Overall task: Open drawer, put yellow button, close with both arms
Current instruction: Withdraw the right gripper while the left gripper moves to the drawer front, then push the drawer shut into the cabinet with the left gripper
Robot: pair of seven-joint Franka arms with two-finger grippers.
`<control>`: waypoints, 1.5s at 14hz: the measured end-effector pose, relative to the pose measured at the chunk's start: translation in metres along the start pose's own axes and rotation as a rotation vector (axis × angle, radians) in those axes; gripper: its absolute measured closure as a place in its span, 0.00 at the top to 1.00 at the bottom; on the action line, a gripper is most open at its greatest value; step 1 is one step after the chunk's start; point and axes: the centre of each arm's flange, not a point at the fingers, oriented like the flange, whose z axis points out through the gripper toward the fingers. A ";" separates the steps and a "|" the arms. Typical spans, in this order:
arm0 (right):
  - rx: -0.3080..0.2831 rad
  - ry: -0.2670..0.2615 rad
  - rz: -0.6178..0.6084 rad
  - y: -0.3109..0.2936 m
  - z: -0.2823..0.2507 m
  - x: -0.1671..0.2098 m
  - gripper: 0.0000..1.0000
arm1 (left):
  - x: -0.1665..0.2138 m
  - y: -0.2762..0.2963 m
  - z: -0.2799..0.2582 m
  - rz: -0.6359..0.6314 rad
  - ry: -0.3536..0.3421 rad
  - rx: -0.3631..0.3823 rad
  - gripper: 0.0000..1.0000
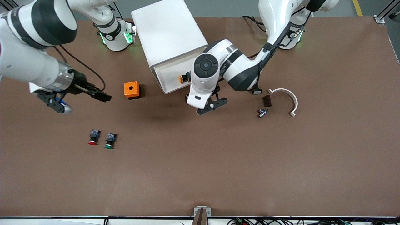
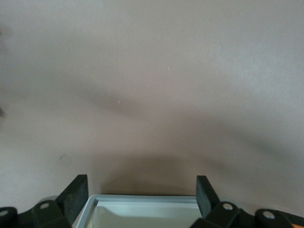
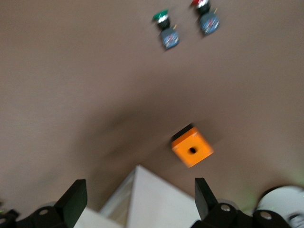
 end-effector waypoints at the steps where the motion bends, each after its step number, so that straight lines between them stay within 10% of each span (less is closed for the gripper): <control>1: -0.024 0.021 -0.059 0.010 -0.007 0.002 1.00 | -0.010 0.003 0.003 0.005 0.000 0.005 1.00; 9: -0.055 0.105 -0.360 0.126 -0.066 0.037 1.00 | -0.081 0.015 0.022 0.016 -0.021 0.064 1.00; 21: -0.096 0.210 -0.420 0.143 -0.138 0.017 1.00 | -0.105 0.012 0.042 -0.078 -0.251 0.070 1.00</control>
